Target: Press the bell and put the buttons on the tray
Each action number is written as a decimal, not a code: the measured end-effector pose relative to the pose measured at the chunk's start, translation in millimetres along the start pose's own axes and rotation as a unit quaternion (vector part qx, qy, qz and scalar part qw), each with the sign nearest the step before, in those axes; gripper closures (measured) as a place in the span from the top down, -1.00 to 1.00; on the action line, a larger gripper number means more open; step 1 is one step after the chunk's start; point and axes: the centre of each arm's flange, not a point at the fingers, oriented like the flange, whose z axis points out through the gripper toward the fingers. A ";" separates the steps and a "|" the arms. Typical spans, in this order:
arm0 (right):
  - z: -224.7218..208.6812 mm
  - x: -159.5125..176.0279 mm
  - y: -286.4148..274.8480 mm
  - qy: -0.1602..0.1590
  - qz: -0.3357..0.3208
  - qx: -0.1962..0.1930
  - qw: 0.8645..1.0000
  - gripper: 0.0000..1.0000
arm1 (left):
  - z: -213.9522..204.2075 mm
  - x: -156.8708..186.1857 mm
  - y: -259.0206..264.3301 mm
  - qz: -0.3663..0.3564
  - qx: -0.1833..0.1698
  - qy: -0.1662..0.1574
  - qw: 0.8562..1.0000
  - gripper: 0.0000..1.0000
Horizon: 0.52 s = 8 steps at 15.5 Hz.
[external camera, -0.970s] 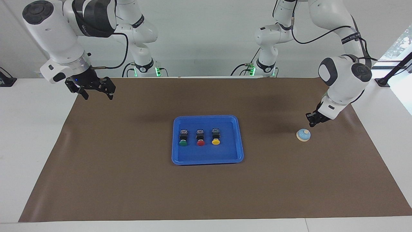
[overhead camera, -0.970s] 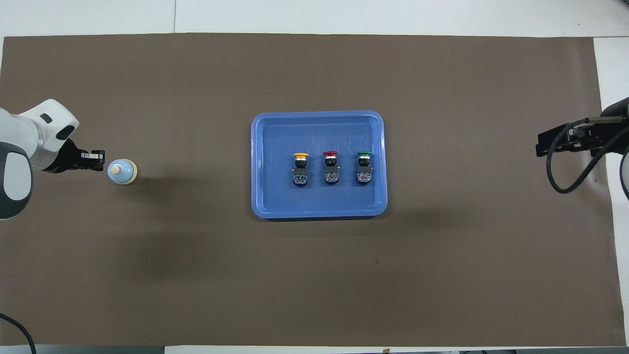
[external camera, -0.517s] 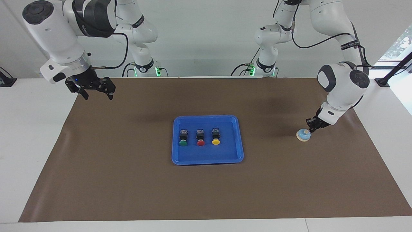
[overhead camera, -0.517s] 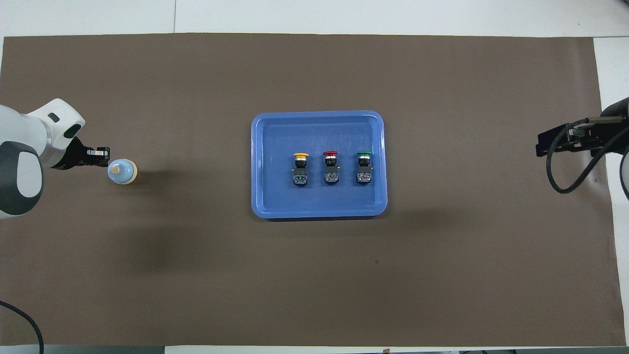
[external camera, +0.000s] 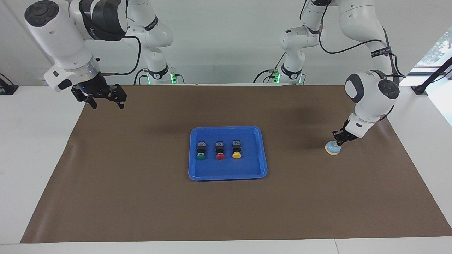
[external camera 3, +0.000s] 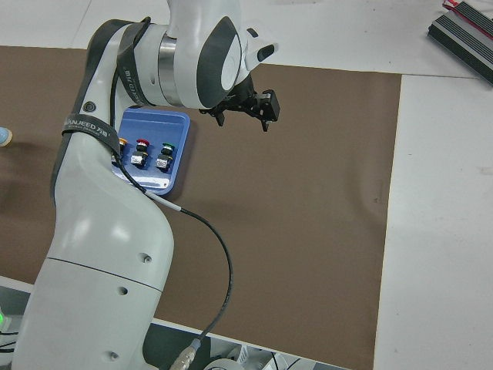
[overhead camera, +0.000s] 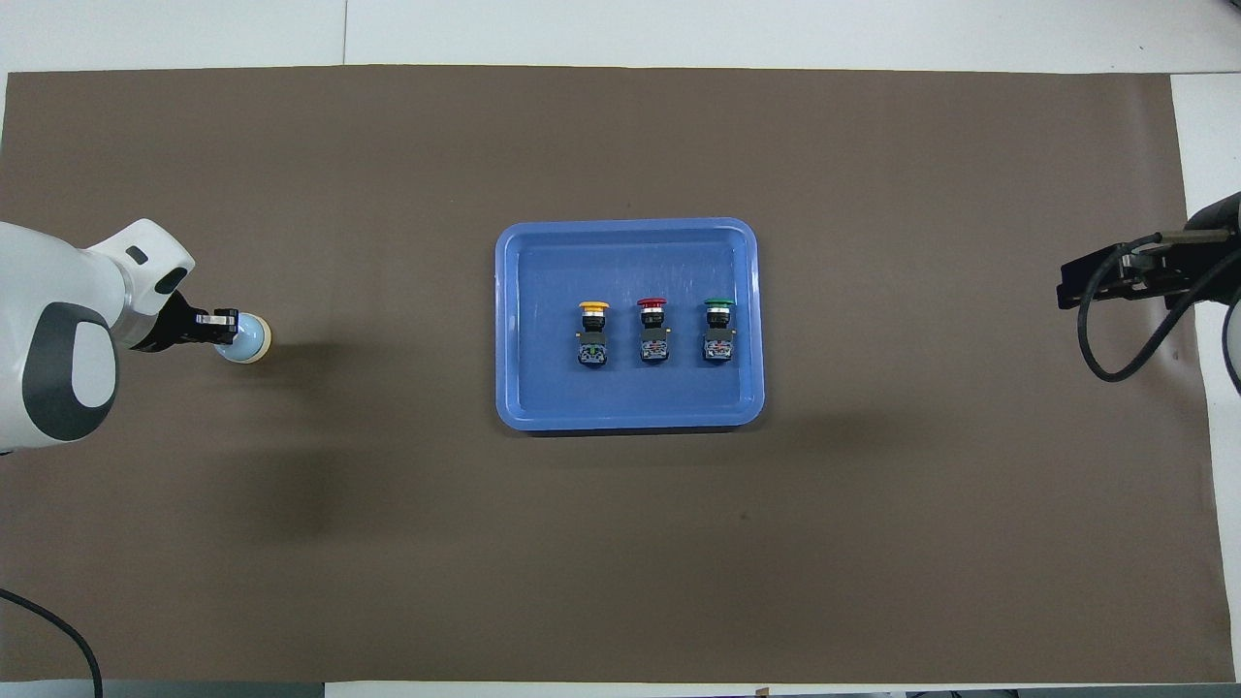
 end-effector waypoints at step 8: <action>0.0 0.0 0.0 0.000 0.000 0.000 1.000 1.00 | -15.4 6.3 4.4 0.005 -0.001 -0.010 1.000 -0.47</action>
